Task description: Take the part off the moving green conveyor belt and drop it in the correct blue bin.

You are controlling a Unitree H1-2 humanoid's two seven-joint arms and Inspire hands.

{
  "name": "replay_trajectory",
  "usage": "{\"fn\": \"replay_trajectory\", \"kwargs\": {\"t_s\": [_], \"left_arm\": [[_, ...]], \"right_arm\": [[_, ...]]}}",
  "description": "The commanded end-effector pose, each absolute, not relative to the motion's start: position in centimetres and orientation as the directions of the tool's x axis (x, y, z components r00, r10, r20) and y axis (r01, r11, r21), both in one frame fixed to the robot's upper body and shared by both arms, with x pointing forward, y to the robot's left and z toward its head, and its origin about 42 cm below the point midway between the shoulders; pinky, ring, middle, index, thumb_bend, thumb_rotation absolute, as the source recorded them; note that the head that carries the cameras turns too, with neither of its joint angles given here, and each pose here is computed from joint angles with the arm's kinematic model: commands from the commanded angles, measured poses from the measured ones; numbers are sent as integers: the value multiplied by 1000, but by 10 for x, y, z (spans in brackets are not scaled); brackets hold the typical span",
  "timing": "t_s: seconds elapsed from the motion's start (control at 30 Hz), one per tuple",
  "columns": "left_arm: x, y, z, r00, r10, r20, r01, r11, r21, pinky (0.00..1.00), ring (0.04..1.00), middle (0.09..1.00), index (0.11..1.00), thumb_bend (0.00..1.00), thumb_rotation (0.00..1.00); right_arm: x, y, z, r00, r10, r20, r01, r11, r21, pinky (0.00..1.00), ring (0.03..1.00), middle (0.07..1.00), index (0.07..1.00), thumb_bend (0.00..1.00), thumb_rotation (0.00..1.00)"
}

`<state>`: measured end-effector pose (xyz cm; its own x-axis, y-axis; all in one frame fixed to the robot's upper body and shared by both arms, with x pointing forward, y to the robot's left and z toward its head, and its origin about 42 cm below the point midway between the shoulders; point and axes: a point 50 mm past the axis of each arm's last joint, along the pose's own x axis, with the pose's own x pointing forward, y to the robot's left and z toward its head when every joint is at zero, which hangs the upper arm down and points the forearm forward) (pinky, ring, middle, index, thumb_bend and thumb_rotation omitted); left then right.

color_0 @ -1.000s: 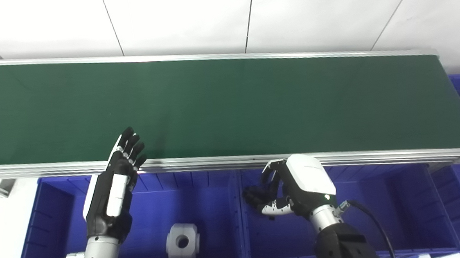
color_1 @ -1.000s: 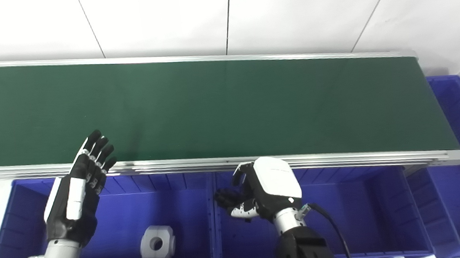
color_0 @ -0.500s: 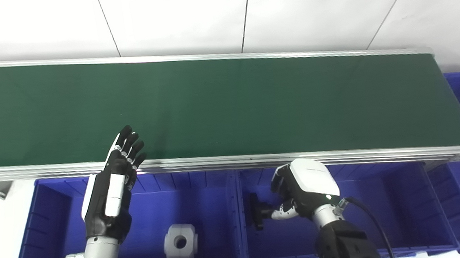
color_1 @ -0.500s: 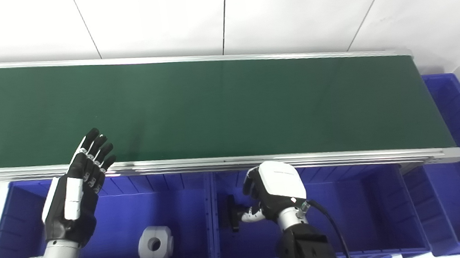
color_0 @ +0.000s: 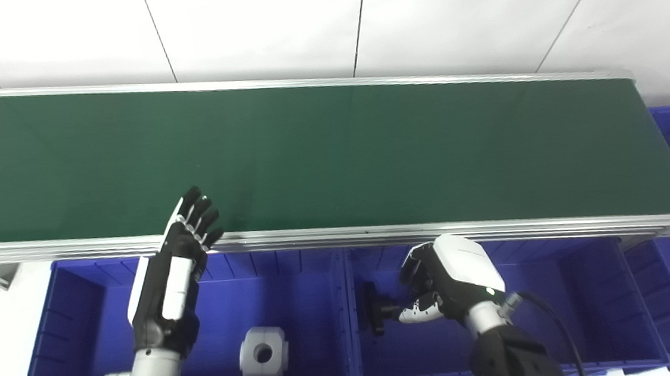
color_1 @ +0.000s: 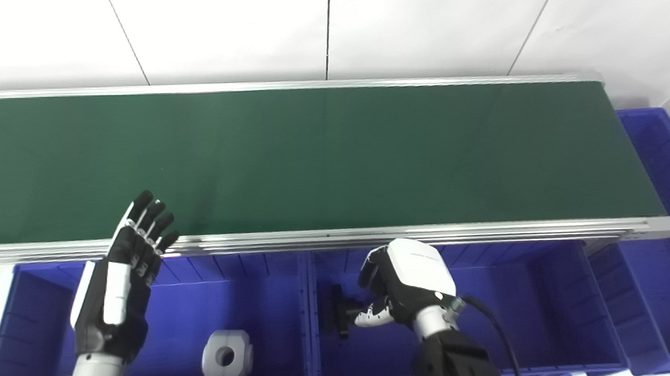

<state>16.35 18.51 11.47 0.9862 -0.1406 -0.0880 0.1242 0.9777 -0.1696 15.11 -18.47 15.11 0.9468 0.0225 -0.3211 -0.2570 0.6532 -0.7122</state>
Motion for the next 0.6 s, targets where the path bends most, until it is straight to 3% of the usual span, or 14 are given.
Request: {"fn": "replay_trajectory", "kwargs": {"t_s": [0.0,0.03,0.07,0.13,0.2,0.33,0.43,0.57], "left_arm": [[163,181,120,989,-147,-25,141,978,-153,898,920,933,952,734,852],[162,179,119,989,-147,-22,142,979,-147,903,921,936,954,731,860],[161,178,118,989,-146,-20,141,980,-141,906,923,938,953,725,863],[159,176,116,989,-145,-15,142,981,-132,914,925,941,954,717,870],[157,174,114,990,-138,-10,135,983,-122,916,928,941,952,718,872],[154,170,110,992,-127,-1,127,987,-98,898,924,941,953,726,878],[152,167,104,993,-121,3,121,990,-71,885,920,939,957,718,897],[150,166,99,993,-116,22,117,992,-42,881,925,944,959,697,910]], "right_arm": [[140,-180,173,978,12,-207,-137,788,-600,320,403,497,503,519,128],[132,-180,173,983,-6,-184,-91,851,-517,344,425,522,569,653,329],[127,-180,169,987,-26,-161,-48,896,-442,344,421,515,596,691,415],[120,-183,158,989,-66,-135,16,939,-342,335,410,523,637,680,566],[117,-185,134,982,-115,-150,83,976,-203,378,465,597,691,721,740],[121,-191,95,965,-189,-180,191,982,-3,489,555,679,739,743,773],[126,-195,79,964,-206,-166,212,977,19,579,640,748,777,753,832],[129,-195,67,964,-222,-146,226,974,11,604,674,779,786,714,872]]}}
